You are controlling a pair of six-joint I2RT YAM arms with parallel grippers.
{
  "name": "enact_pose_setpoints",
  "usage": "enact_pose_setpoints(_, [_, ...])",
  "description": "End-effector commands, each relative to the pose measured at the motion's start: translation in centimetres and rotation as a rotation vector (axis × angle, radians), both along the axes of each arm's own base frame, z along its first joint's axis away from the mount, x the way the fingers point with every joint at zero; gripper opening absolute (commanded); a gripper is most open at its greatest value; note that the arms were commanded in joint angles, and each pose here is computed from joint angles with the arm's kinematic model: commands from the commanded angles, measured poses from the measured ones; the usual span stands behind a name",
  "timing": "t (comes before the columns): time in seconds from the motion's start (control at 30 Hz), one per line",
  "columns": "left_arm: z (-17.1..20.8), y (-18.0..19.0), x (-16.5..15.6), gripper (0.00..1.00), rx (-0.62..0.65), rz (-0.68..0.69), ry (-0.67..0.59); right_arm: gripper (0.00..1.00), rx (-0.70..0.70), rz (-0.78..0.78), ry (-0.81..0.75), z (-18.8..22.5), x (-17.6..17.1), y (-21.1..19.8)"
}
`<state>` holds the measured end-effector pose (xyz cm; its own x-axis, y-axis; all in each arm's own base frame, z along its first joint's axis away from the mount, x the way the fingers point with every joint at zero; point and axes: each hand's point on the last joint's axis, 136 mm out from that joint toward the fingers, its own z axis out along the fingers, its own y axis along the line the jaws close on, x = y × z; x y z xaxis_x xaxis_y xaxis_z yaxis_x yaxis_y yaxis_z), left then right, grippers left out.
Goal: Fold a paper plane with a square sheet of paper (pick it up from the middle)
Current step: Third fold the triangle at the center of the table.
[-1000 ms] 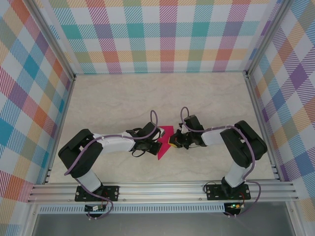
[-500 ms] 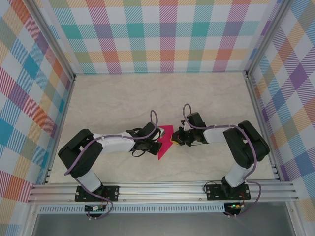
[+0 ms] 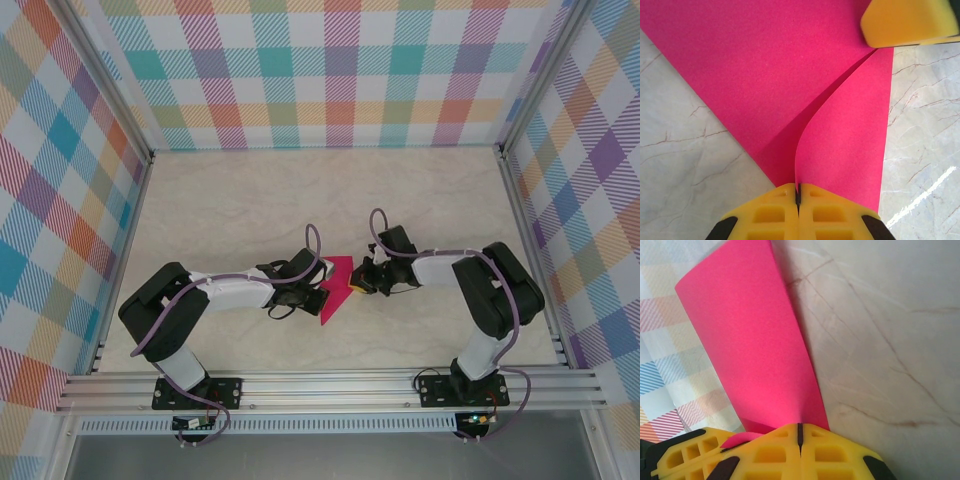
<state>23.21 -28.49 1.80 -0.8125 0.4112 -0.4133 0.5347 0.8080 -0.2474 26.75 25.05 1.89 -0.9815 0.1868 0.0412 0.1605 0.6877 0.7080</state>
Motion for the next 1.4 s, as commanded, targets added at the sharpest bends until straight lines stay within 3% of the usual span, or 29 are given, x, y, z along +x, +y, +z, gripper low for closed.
enact_pose_setpoints(0.0, [-3.6, 3.3, -2.6, 0.0, 0.142, -0.014, 0.102, 0.0, -0.036, 0.011, -0.042, 1.6, 1.0, -0.5])
enact_pose_setpoints(0.2, [-3.6, 3.2, -2.6, 0.0, 0.139, -0.014, 0.102, 0.0, -0.048, 0.011, 0.029, -1.0, 0.2, -0.6])
enact_pose_setpoints(0.33, [-3.6, 3.2, -2.6, 0.0, 0.138, -0.014, 0.105, 0.0, -0.129, 0.001, 0.037, -1.9, -0.3, -2.0])
enact_pose_setpoints(0.73, [-2.9, 2.6, -2.7, 0.0, 0.123, -0.05, 0.112, 0.0, 0.032, 0.096, -0.113, 6.2, 0.0, 0.9])
enact_pose_setpoints(1.0, [-2.5, 2.5, -2.9, 0.0, 0.133, -0.056, 0.129, 0.0, 0.048, 0.17, -0.021, 3.7, -0.5, 3.8])
enact_pose_setpoints(1.2, [-1.6, 2.1, -2.4, 0.0, 0.116, -0.04, 0.116, 0.0, 0.012, 0.17, 0.023, 1.2, -1.3, 3.5])
enact_pose_setpoints(1.37, [-0.7, 2.2, -2.1, 0.07, 0.109, -0.018, 0.101, 0.0, -0.052, 0.155, 0.038, -0.7, -1.9, 2.3])
